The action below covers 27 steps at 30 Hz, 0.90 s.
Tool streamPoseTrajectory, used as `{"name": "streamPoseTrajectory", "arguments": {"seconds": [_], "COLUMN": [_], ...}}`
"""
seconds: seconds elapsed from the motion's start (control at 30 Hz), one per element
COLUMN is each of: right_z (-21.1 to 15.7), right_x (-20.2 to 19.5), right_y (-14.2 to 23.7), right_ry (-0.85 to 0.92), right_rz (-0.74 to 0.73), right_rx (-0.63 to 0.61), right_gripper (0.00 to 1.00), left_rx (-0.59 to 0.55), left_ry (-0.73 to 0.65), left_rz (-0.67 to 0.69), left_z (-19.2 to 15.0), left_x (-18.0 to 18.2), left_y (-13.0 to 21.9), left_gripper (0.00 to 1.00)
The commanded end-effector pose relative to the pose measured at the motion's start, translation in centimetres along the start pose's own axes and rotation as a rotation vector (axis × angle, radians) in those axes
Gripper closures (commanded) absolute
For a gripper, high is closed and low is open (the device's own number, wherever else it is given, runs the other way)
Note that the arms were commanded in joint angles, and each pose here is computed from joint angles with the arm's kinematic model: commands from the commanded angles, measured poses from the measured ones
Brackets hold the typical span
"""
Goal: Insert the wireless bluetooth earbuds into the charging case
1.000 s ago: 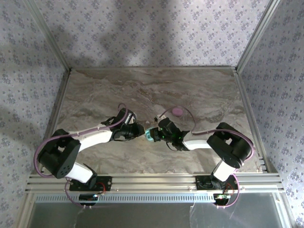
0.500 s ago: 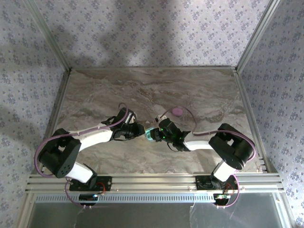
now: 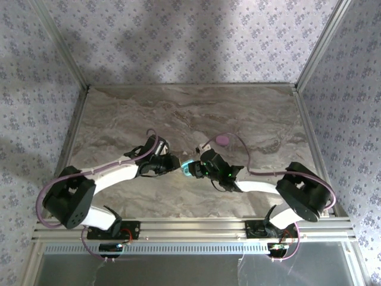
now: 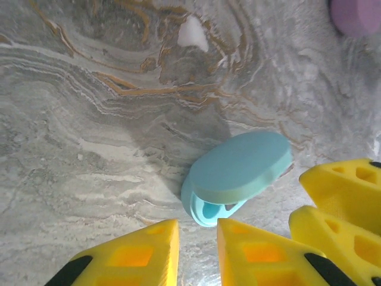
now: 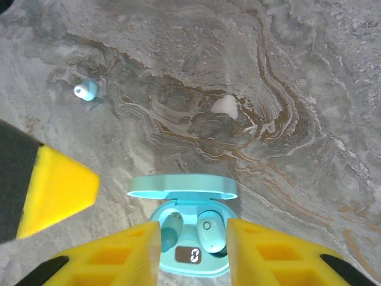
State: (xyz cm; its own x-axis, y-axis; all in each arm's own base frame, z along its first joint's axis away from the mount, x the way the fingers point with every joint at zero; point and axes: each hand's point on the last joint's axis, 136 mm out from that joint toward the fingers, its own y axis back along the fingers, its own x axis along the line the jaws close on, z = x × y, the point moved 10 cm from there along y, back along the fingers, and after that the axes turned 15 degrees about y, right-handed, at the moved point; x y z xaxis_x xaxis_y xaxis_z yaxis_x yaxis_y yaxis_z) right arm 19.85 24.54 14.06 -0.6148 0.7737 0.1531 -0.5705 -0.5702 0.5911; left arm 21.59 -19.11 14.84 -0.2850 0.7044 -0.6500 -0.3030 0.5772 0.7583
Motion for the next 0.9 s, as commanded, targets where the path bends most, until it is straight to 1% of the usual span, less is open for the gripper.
{"name": "streamPoseTrajectory", "arguments": {"seconds": [0.0,0.1,0.2,0.3,0.43,0.53,0.57,0.6,0.7,0.87], "right_z": [0.1,0.6,1.1,1.6,1.7,1.5,1.4,1.3,1.1,1.3], "right_x": [0.1,0.2,0.1,0.1,0.1,-0.2,-0.3,-0.4,-0.6,-1.0], "right_y": [1.6,3.1,4.8,7.0,10.1,11.7,12.1,12.5,13.3,13.3], "right_ry": [0.022,0.019,0.006,-0.022,-0.050,-0.075,-0.096,-0.105,-0.127,-0.155], "right_rz": [-0.035,-0.036,-0.042,-0.055,-0.045,-0.044,-0.046,-0.046,-0.056,-0.065], "right_rx": [0.001,-0.013,-0.030,-0.063,-0.097,-0.093,-0.091,-0.090,-0.082,-0.052], "right_gripper": [0.60,0.54,0.46,0.32,0.16,0.05,0.02,0.00,0.00,0.00], "left_rx": [-0.054,-0.086,-0.112,-0.140,-0.172,-0.188,-0.190,-0.191,-0.190,-0.168], "left_ry": [-0.041,-0.057,-0.071,-0.084,-0.096,-0.088,-0.085,-0.084,-0.080,-0.052], "left_rz": [-0.017,-0.017,-0.020,-0.023,-0.011,0.001,0.001,0.001,0.018,0.039], "left_z": [-0.1,-0.2,-0.6,-1.0,-1.8,-2.5,-2.7,-2.9,-3.4,-2.9], "left_x": [-1.0,-1.0,-1.1,-0.9,-0.2,0.8,1.1,1.4,2.3,3.5], "left_y": [2.2,3.7,5.4,7.2,9.6,11.1,11.5,11.8,12.5,12.0], "left_gripper": [0.73,0.67,0.56,0.42,0.19,0.04,0.00,0.00,0.00,0.00]}}
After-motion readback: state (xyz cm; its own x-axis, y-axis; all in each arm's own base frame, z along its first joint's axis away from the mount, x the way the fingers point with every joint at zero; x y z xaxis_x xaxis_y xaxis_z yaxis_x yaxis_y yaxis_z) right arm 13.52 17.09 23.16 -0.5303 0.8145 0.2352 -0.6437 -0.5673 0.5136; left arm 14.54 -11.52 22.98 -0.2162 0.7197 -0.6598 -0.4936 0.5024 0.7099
